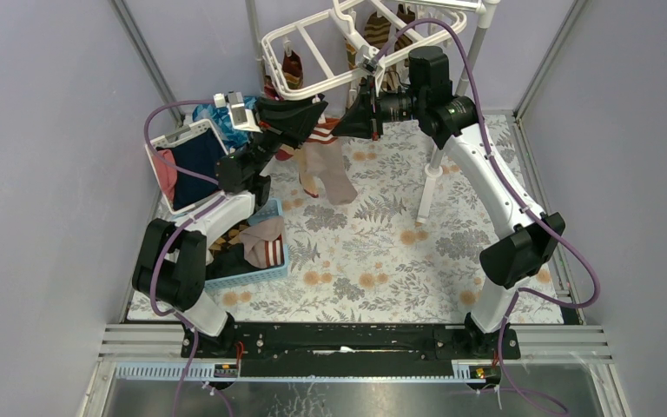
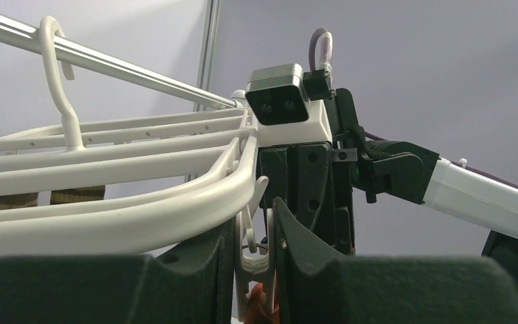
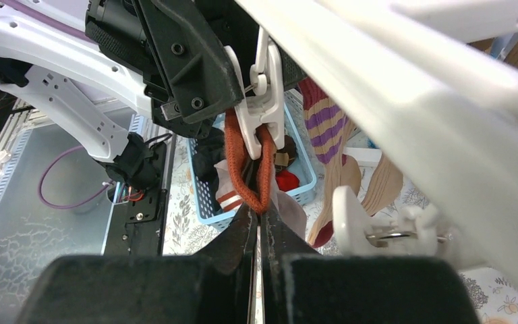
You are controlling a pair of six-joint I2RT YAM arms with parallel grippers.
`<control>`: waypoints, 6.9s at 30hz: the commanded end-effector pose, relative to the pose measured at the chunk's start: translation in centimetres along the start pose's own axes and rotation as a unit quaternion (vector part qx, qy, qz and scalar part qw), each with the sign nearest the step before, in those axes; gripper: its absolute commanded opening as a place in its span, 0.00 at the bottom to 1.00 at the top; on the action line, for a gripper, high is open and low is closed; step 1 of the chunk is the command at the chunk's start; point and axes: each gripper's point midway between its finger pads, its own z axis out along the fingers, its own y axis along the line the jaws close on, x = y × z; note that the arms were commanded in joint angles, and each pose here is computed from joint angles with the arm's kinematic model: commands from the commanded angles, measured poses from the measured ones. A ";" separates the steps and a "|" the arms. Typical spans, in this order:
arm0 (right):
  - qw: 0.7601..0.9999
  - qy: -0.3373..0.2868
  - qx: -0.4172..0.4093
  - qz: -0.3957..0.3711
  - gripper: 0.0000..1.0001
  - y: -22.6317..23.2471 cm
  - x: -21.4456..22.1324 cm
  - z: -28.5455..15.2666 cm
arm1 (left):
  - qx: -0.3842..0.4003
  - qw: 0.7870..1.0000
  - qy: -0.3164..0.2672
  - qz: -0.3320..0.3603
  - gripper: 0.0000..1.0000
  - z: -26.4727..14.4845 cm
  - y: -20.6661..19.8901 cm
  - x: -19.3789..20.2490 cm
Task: Clip the socks to the hanger
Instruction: Clamp the sock onto the hanger, then pick up the sock from the bin.
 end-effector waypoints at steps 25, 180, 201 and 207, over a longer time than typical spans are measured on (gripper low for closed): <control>0.999 -0.013 0.024 -0.044 0.65 0.6 -0.3 -0.6 | -0.031 0.999 -0.025 0.008 0.86 -3.0 -1.4 -2.3; 0.991 -0.065 -0.117 0.018 0.00 12.0 12.7 -8.1 | -0.218 0.964 0.153 -0.022 0.35 -9.2 -13.3 4.2; 0.960 -0.040 -0.016 0.277 0.00 8.4 20.4 -8.4 | 0.112 0.932 0.319 0.134 0.66 -18.9 -22.2 16.3; 0.937 -0.062 0.025 0.342 0.00 7.1 20.6 -8.1 | 0.145 0.869 0.328 0.341 0.68 -19.8 -19.9 19.4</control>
